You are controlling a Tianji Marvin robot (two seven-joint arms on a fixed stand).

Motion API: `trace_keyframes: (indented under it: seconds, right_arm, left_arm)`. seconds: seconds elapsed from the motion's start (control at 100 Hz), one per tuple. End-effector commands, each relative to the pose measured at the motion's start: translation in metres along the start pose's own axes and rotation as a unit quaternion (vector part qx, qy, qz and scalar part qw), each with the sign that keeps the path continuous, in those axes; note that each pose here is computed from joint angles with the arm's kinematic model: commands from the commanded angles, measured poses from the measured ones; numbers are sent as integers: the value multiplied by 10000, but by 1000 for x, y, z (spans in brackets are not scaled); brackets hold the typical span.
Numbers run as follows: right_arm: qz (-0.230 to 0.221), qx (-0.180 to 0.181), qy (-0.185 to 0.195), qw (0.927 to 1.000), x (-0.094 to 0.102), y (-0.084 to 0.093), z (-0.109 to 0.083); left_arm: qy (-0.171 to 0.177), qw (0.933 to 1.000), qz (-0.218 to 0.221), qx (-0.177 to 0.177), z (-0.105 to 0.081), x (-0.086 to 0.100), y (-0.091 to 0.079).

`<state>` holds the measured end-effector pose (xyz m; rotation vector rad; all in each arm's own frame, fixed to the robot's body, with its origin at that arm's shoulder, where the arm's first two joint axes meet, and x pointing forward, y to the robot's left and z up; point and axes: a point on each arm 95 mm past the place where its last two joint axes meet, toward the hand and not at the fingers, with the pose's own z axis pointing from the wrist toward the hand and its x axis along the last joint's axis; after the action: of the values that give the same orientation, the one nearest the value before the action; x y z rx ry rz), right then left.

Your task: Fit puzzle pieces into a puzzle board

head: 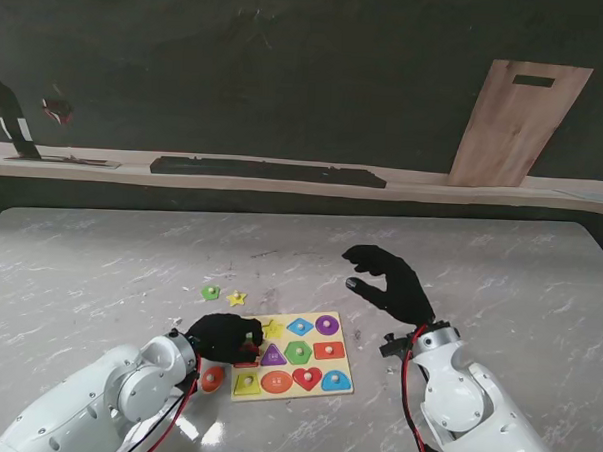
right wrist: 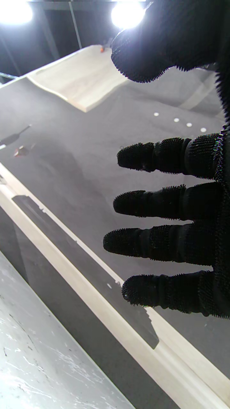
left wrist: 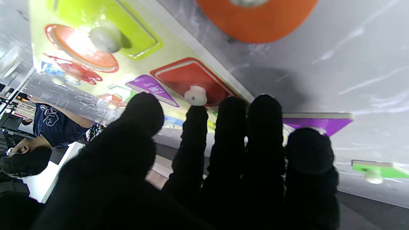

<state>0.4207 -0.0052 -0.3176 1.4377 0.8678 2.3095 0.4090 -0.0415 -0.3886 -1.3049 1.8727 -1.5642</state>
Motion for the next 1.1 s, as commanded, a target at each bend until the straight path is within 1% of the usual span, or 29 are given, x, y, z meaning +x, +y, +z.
trace_keyframes:
  seconds: [0.0,0.3,0.4,0.49,0.64,0.78,0.93,1.01,1.09]
  right_arm:
    - [24,4,25,10000,2,-3,-1]
    - [16,-12,39,10000,2,-2,-2]
    - [11,-20,44,10000,2,-2,-2]
    - [8,-23,44,10000,2,-2,-2]
    - [-51,6,29,10000,2,-4,-1]
    - [-110,22,6,9999,3,-7,-1]
    - [-73,-1,-21,10000,5,-11,1]
    - [13,51,49,10000,6,-10,1]
    - [-13,50,69,10000,7,-9,1]
  left_arm:
    - [-73,9999,-72,-122,-2,-2,11]
    - [-147,9998,-82,59,-7,-3,7]
    - [-167,9994,-174,231,-9,-3,3]
    - [-140,9985,-274,456,-13,-3,-3]
    - [-82,9956,-522,775,-21,-6,-13]
    - [-69,9926,-689,999,-31,-14,-22]
    - [-92,9922,-511,1133,-48,-28,-27]
    - [-117,9916,-469,1200,-57,-35,-27]
    - [-131,9916,-451,1208,-65,-41,-26]
